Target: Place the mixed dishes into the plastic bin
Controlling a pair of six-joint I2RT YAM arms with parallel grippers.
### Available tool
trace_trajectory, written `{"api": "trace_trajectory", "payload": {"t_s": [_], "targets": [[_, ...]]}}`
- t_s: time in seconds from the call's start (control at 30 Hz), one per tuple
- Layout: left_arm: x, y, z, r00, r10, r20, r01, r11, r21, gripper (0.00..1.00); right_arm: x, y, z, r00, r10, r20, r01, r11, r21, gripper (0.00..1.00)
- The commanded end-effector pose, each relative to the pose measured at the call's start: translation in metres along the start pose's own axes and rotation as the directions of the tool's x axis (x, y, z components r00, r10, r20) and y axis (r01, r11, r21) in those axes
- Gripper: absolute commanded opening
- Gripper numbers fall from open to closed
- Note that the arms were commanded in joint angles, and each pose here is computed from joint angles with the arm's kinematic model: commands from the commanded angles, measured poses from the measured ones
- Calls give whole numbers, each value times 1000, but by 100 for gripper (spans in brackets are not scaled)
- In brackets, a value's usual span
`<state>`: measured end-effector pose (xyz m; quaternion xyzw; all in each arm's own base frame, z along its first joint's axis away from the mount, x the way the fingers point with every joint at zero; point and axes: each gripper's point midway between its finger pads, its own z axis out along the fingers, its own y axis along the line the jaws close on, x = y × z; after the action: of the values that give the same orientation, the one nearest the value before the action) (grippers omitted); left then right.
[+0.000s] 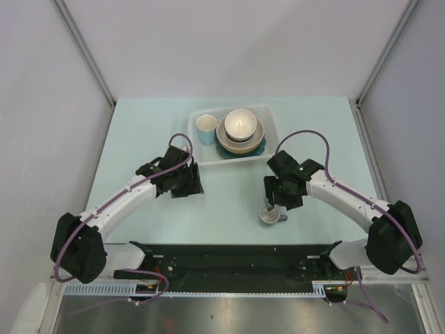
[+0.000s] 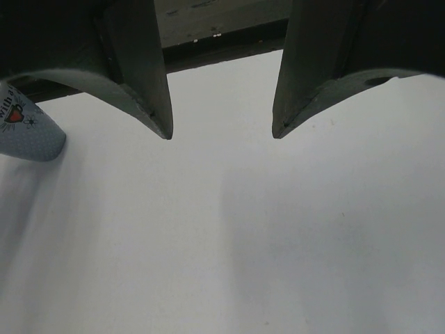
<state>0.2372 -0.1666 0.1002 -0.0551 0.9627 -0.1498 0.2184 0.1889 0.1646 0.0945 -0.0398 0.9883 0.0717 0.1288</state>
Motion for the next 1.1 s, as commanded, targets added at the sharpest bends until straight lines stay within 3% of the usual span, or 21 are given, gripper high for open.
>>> {"api": "trace_trajectory", "payload": {"t_s": [0.0,0.13,0.33,0.6,0.73,0.83,0.87,0.9,0.97,1.07], "targets": [[-1,-7,0,1000,-4,14,3,999,34,64,-12,11,14,999,-1,40,2,1000,-23,67],[-1,-6,-1,1000,-2,16,2,1000,28,64,-9,12,19,999,-22,41,22,1000,-9,46],[-2,-2,-1,1000,-5,24,5,1000,10,64,-13,18,13,988,-81,129,77,996,42,0],[-15,14,-12,994,-23,106,31,997,-70,64,-63,73,-30,924,-142,355,172,984,-54,0],[-26,24,-23,987,-36,154,53,993,-107,64,-127,119,-80,842,-174,511,257,962,-97,0],[-39,37,-34,977,-49,206,80,986,-145,64,-158,139,-73,818,-257,514,323,946,-41,0],[-41,43,-37,976,-47,212,85,981,-174,65,-184,156,-102,782,-238,576,332,941,-62,0],[-42,48,-41,975,-43,219,88,976,-200,76,-194,162,-78,793,-291,535,359,933,-25,0],[-49,62,-50,970,-27,242,98,954,-283,85,-223,182,-73,786,-318,531,387,922,-20,0],[-54,68,-58,967,-11,253,95,942,-321,86,-248,204,-80,766,-320,557,422,905,-60,0]]}}
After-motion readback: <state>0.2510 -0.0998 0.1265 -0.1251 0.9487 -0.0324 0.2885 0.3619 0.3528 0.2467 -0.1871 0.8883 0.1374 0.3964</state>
